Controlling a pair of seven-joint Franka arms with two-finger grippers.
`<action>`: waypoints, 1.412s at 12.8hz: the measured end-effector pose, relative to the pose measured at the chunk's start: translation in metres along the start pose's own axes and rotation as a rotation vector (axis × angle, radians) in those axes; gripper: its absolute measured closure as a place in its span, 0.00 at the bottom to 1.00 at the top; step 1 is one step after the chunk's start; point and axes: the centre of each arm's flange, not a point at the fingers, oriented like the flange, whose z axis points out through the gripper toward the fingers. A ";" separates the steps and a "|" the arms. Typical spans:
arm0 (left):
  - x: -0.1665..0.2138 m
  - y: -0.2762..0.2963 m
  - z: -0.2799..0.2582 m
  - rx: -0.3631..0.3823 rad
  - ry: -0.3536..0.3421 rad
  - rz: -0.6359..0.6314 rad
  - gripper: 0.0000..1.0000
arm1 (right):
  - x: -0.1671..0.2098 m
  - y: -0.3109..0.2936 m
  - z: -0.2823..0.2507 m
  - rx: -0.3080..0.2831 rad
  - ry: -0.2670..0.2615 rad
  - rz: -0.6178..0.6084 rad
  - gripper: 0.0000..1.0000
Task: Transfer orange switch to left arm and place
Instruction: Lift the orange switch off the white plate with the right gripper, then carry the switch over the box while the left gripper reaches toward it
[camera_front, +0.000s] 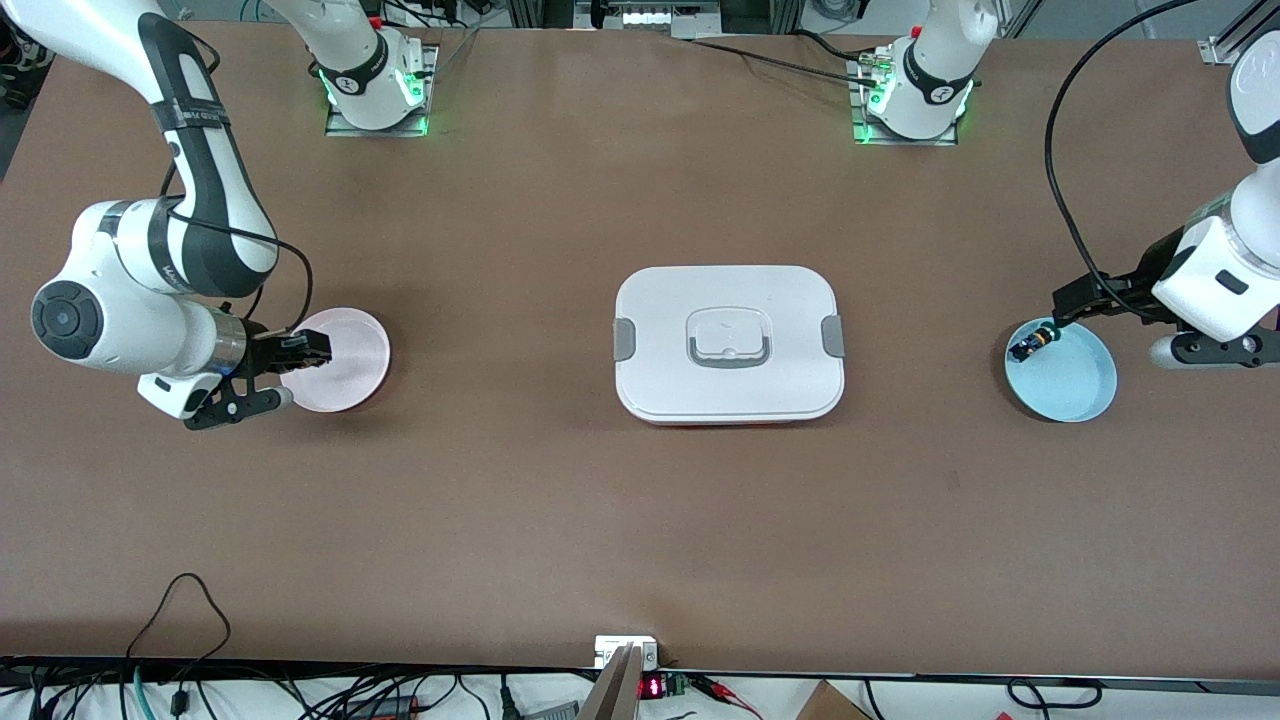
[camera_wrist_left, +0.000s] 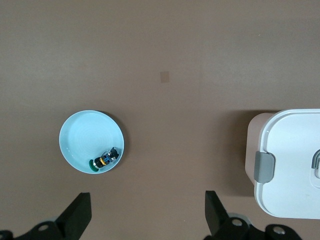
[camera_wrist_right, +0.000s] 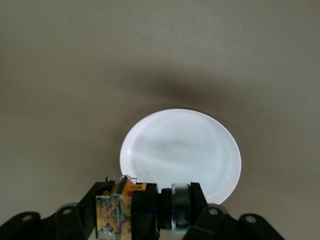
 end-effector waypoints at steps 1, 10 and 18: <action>0.000 0.000 0.000 0.000 0.000 0.000 0.00 | 0.003 -0.008 -0.006 0.001 0.001 -0.013 0.27; 0.000 0.000 0.000 0.000 0.000 0.000 0.00 | 0.011 -0.110 -0.158 0.106 0.157 -0.253 0.27; 0.000 0.000 0.000 0.000 0.000 0.000 0.00 | -0.012 -0.250 -0.192 0.368 0.284 -0.787 0.27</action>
